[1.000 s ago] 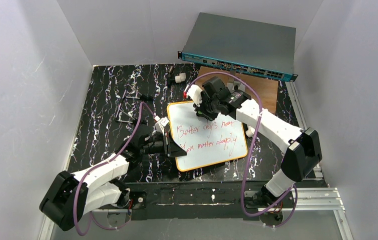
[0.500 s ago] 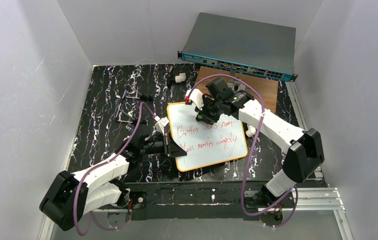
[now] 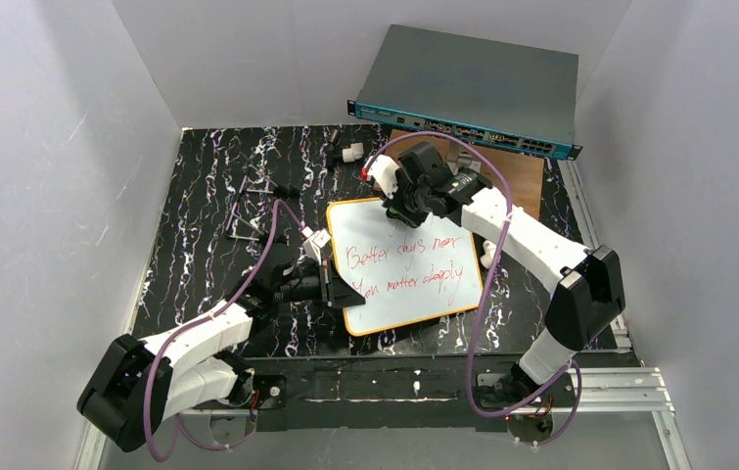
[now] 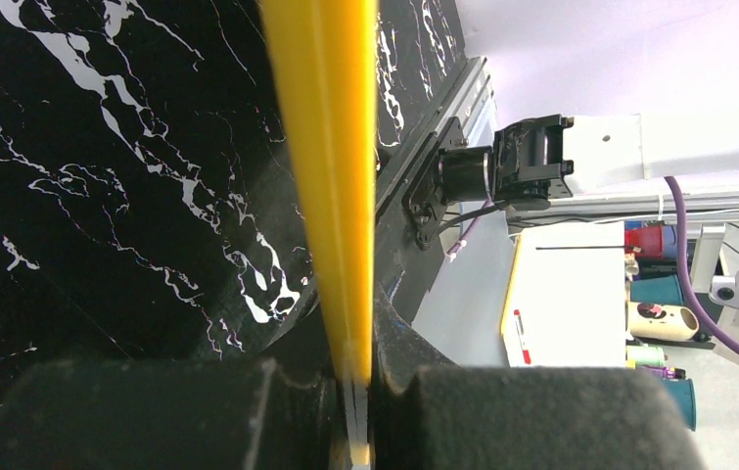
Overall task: Erase the whiteboard
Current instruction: Erase the whiteboard at the center of the board.
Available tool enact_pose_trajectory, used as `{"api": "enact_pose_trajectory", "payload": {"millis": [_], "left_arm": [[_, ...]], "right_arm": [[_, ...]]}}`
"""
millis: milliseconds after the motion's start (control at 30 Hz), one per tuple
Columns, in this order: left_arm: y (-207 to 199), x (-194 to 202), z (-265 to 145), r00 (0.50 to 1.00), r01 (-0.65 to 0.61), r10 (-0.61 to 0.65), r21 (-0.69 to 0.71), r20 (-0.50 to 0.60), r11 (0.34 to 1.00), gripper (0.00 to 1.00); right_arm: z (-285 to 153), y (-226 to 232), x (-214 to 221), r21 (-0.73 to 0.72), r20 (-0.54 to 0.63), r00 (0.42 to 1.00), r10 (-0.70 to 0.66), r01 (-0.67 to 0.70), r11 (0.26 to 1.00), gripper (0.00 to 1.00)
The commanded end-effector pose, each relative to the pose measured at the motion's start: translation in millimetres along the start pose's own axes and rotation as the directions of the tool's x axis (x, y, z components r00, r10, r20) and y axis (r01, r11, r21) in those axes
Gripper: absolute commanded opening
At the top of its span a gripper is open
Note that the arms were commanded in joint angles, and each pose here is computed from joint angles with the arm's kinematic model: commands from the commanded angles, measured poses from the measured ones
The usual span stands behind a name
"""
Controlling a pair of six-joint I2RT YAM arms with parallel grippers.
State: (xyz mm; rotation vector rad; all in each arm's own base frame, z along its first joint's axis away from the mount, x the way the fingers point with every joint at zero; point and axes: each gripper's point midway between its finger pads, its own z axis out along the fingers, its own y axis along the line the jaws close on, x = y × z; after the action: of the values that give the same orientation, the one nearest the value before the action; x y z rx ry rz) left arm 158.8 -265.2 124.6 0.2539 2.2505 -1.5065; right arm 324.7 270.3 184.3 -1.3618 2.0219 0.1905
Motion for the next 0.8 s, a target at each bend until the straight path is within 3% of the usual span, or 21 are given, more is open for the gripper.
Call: {"api": "enact_pose_trajectory", "payload": {"millis": [0, 133, 233, 333, 500, 600, 700, 767], "left_arm": [[-20, -9, -1, 0.985, -0.173, 0.172, 0.078, 0.019, 0.982, 0.0], [-20, -9, 1, 0.985, -0.171, 0.17, 0.081, 0.019, 0.982, 0.0], [-20, -9, 1, 0.985, -0.171, 0.171, 0.083, 0.017, 0.982, 0.0], [-20, -9, 1, 0.985, -0.172, 0.171, 0.083, 0.018, 0.982, 0.0], [-20, -8, 0, 0.986, -0.169, 0.169, 0.083, 0.017, 0.982, 0.0], [-19, -8, 1, 0.986, -0.169, 0.169, 0.082, 0.016, 0.982, 0.0], [-20, -8, 0, 0.985, -0.171, 0.171, 0.086, 0.016, 0.981, 0.0], [-19, -8, 0, 0.985, -0.172, 0.171, 0.084, 0.016, 0.982, 0.0]], "right_arm": [[-1, -14, 9, 0.061, -0.006, 0.999, -0.045, 0.046, 0.997, 0.01], [-8, 45, 27, -0.226, 0.024, 0.991, -0.134, 0.136, 0.965, 0.01], [-9, 63, 27, -0.292, 0.043, 0.986, -0.16, 0.166, 0.942, 0.01], [-8, 56, 10, -0.268, 0.055, 0.992, -0.115, 0.125, 0.955, 0.01], [-1, 7, -16, -0.037, 0.052, 0.998, -0.019, 0.021, 0.999, 0.01], [2, -12, -9, 0.049, 0.014, 1.0, -0.024, 0.024, 0.999, 0.01], [6, -4, 9, 0.008, -0.021, 0.997, -0.076, 0.077, 0.997, 0.01], [3, 18, 23, -0.099, -0.026, 0.992, -0.128, 0.124, 0.987, 0.01]]}}
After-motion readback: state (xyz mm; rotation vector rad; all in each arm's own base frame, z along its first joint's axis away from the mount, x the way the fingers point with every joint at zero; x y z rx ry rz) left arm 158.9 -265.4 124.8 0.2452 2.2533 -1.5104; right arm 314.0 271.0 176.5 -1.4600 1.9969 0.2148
